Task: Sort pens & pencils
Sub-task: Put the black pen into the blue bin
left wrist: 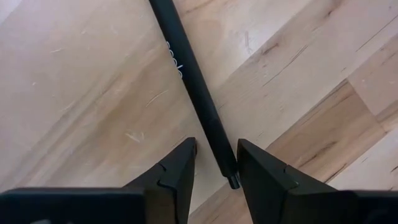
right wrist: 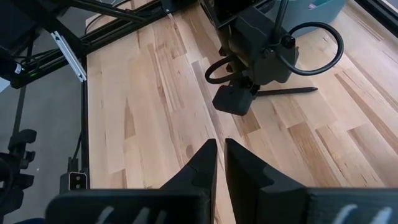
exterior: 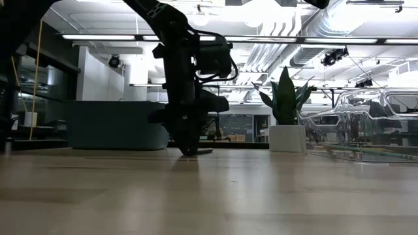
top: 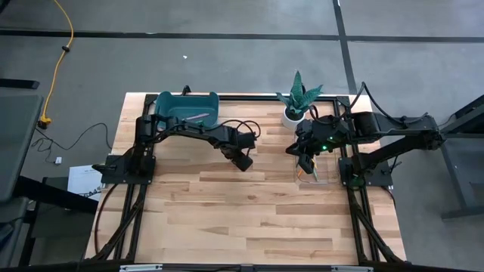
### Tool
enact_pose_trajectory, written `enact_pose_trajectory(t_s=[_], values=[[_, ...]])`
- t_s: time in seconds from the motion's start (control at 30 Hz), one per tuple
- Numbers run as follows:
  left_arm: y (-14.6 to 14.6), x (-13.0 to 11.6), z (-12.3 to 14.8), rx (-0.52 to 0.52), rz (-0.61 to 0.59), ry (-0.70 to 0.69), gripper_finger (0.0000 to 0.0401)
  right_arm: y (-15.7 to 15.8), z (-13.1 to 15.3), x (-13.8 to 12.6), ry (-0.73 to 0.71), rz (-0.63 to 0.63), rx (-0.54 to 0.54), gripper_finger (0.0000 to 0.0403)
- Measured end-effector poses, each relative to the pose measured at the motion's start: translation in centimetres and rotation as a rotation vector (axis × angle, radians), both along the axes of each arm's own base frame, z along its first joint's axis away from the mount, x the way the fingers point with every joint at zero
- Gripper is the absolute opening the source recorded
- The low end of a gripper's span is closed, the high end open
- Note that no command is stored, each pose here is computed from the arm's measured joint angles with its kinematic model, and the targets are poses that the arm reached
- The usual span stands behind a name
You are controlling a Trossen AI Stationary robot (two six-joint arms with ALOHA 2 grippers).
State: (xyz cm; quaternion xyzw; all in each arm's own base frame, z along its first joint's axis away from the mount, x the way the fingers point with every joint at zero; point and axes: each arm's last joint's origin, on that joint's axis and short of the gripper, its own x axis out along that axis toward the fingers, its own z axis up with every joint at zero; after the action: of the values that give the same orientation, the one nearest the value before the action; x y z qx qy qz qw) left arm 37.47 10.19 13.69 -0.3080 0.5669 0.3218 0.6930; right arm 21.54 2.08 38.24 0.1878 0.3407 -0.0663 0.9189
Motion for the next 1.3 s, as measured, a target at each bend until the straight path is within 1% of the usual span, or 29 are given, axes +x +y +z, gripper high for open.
enact_pose_trajectory(t_s=[0.07,0.13,0.3,0.37,0.4,0.53,0.6,0.77,0.83,0.9,1.03,1.1,1.3], values=[[0.0,0.0,0.0,-0.004,-0.003,0.000,0.0106,0.0,0.0,0.0,0.000,0.000,0.000,0.0022],[0.0,0.0,0.0,-0.005,-0.003,0.001,0.0092,0.0,0.0,0.0,0.000,0.000,0.000,0.0022],[0.0,-0.1,0.0,-0.006,-0.010,0.004,0.0026,0.0,0.0,0.0,0.000,0.000,0.000,0.0022],[0.0,0.0,0.0,-0.005,-0.010,0.002,0.0012,0.0,0.0,0.0,0.000,0.000,0.000,0.0022],[0.0,0.0,0.0,-0.006,-0.011,0.001,0.0013,0.0,0.0,0.0,-0.001,0.000,0.000,0.0022],[0.0,0.0,0.0,-0.007,-0.016,0.001,0.0038,0.0,0.0,0.0,-0.001,0.001,0.000,0.0022],[0.0,0.0,0.0,-0.008,-0.026,0.000,0.0042,0.0,0.0,0.0,-0.001,0.003,-0.003,0.0022],[0.0,0.1,0.1,-0.008,-0.032,0.000,0.0015,0.0,0.0,0.0,-0.001,0.003,-0.003,0.0022],[0.1,0.3,0.4,0.000,-0.057,0.005,0.0008,0.0,0.0,0.0,-0.001,0.004,-0.005,0.0022],[0.3,0.9,1.1,0.026,-0.085,-0.010,0.0011,0.0,0.0,0.0,-0.001,0.005,-0.006,0.0022],[0.9,1.6,3.0,0.081,-0.121,-0.019,0.0031,0.0,0.0,0.0,-0.004,0.005,-0.006,0.0022],[1.1,1.9,4.1,0.110,-0.141,-0.022,0.0034,0.0,0.0,0.0,-0.004,0.005,-0.006,0.0022],[2.0,2.2,7.4,0.198,-0.204,0.036,0.0015,0.0,0.0,0.0,-0.004,0.004,-0.005,0.0022]])
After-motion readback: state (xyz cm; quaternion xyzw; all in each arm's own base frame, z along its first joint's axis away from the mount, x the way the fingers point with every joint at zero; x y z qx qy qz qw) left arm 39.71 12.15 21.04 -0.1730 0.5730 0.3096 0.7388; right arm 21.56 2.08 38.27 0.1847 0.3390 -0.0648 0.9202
